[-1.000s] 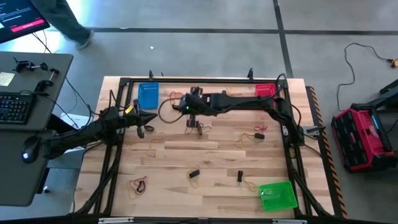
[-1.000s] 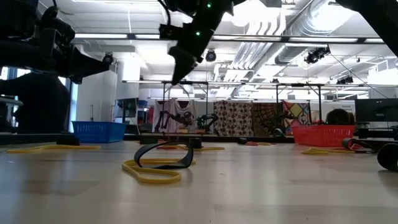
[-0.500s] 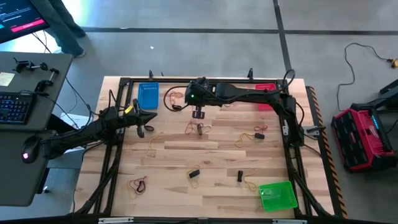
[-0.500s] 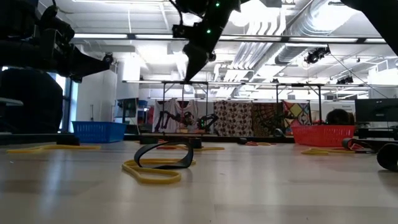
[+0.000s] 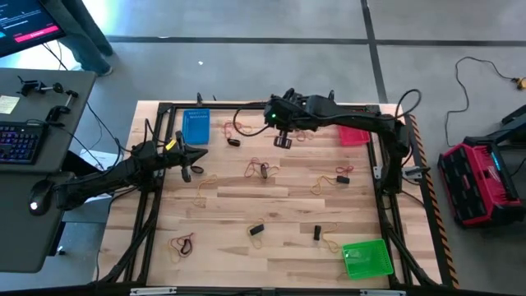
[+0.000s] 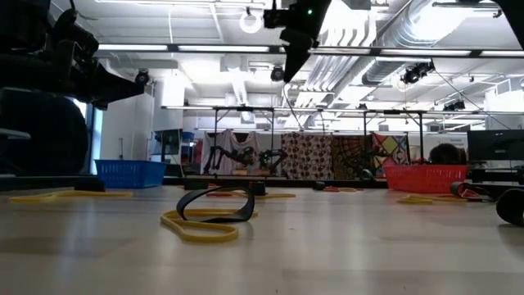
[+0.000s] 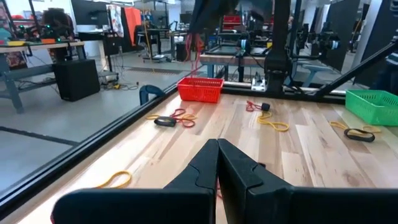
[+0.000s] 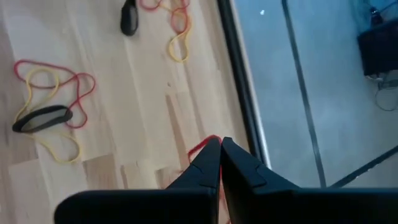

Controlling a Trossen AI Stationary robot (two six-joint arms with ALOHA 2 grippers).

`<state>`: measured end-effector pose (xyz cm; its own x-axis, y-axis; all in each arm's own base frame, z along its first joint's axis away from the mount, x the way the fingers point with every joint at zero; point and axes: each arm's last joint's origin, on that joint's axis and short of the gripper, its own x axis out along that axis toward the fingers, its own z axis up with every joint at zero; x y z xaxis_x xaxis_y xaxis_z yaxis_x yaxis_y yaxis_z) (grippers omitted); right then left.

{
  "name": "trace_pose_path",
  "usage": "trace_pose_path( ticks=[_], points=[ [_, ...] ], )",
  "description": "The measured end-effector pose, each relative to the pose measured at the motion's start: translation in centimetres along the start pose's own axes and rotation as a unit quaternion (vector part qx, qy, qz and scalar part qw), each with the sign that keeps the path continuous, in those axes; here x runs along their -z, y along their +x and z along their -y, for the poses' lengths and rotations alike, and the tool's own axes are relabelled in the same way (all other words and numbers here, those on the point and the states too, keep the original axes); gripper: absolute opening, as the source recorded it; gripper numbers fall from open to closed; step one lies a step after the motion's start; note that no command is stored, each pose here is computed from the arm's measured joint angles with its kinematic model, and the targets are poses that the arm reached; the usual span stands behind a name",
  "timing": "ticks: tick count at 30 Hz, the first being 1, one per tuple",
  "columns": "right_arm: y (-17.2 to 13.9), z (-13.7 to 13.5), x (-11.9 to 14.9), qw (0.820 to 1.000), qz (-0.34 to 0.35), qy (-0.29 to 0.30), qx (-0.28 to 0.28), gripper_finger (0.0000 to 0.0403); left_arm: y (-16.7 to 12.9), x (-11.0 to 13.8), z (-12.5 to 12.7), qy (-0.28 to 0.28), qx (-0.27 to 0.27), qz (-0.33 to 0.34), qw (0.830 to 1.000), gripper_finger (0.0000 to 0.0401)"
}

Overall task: Sort rubber bands into baskets
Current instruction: Put the red rubber band into the red bin

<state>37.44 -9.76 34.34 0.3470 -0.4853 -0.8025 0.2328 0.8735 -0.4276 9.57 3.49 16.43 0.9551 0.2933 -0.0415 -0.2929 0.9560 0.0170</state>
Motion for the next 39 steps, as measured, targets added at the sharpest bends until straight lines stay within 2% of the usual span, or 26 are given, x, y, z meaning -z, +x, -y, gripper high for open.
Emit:
trace_pose_path(
  ticks=[4, 8, 14, 19, 29, 35, 39],
  points=[
    [-0.1, 0.5, 0.1, 1.0, 0.004, 0.019, 0.007, 0.0, 0.0, 0.0, 0.0, 0.0, 0.0, 0.0, 1.0, 0.0],
    [1.3, -0.1, 0.4, 0.999, 0.024, 0.033, 0.005, 0.0, 0.0, 0.0, 0.0, 0.0, -0.001, 0.001, 1.0, 0.0],
    [3.6, -1.8, 3.5, 0.994, 0.071, 0.087, -0.001, 0.0, 0.0, 0.0, 0.0, -0.009, -0.002, 0.001, 1.0, 0.0],
    [3.3, -2.3, 7.1, 0.988, 0.074, 0.136, 0.007, 0.0, 0.0, 0.0, 0.0, -0.013, -0.002, 0.001, 1.0, 0.0],
    [-1.1, -0.8, 14.3, 0.968, 0.069, 0.219, 0.103, 0.0, 0.0, -0.1, 0.0, -0.017, -0.003, 0.003, 1.0, 0.0],
    [-2.5, 0.9, 18.0, 0.941, 0.042, 0.275, 0.194, 0.0, 0.0, -0.1, 0.0, -0.017, -0.003, 0.005, 1.0, 0.0],
    [-2.7, 1.8, 19.5, 0.924, 0.031, 0.301, 0.232, 0.0, 0.0, -0.1, 0.0, -0.017, -0.003, 0.005, 1.0, 0.0]
  ],
)
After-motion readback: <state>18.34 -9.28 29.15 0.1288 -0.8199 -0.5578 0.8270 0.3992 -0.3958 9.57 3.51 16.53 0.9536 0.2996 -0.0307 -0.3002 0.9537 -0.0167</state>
